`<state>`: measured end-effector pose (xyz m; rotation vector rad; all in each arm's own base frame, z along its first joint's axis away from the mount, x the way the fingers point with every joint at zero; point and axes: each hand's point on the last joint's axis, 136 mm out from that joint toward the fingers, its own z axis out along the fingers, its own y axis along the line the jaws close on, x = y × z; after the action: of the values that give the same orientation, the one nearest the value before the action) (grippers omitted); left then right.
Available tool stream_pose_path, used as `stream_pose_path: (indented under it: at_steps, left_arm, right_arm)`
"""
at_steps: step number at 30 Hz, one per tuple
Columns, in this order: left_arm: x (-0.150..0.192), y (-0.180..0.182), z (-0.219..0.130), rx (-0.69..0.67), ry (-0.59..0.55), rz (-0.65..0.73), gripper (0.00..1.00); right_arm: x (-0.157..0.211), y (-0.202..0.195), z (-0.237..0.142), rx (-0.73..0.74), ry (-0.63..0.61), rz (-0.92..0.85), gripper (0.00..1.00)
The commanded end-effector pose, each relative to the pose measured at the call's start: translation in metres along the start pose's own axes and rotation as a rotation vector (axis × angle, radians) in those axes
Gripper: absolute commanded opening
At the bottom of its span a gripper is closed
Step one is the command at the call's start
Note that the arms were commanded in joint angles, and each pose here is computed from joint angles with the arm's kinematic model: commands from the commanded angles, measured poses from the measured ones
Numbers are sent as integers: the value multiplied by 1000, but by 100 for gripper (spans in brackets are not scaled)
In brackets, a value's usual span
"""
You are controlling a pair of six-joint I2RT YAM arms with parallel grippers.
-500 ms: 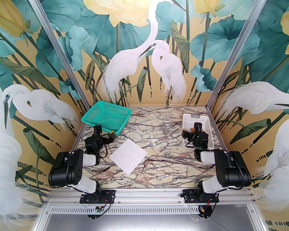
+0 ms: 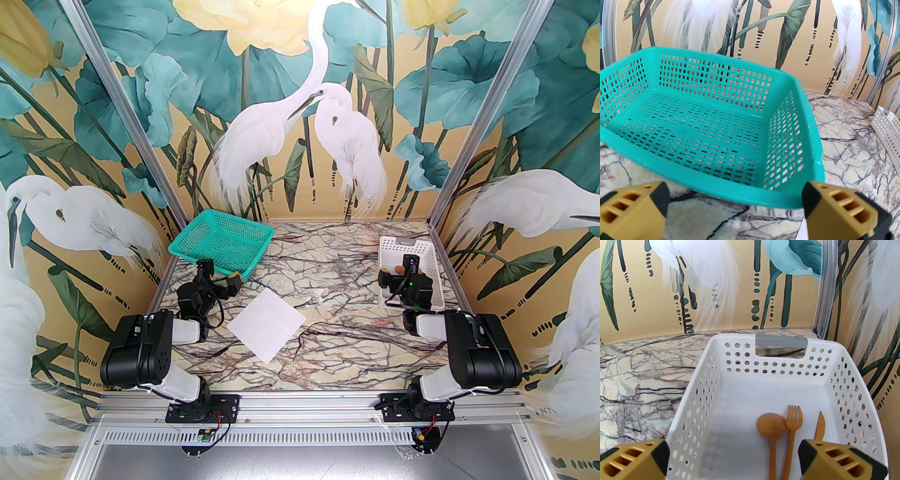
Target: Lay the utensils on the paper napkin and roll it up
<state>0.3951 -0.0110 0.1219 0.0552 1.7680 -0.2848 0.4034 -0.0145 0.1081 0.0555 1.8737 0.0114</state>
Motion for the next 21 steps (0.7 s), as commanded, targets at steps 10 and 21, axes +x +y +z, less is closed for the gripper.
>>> stream_pose_path:
  at_steps: [10,21]
  left_arm:
    - [0,3,3,-22,6,-4,99]
    - [-1,4,2,-30,1,-5,99]
  right_arm:
    - [1,1,1,-4,3,7,99]
    - [0,1,0,-3,0,7,99]
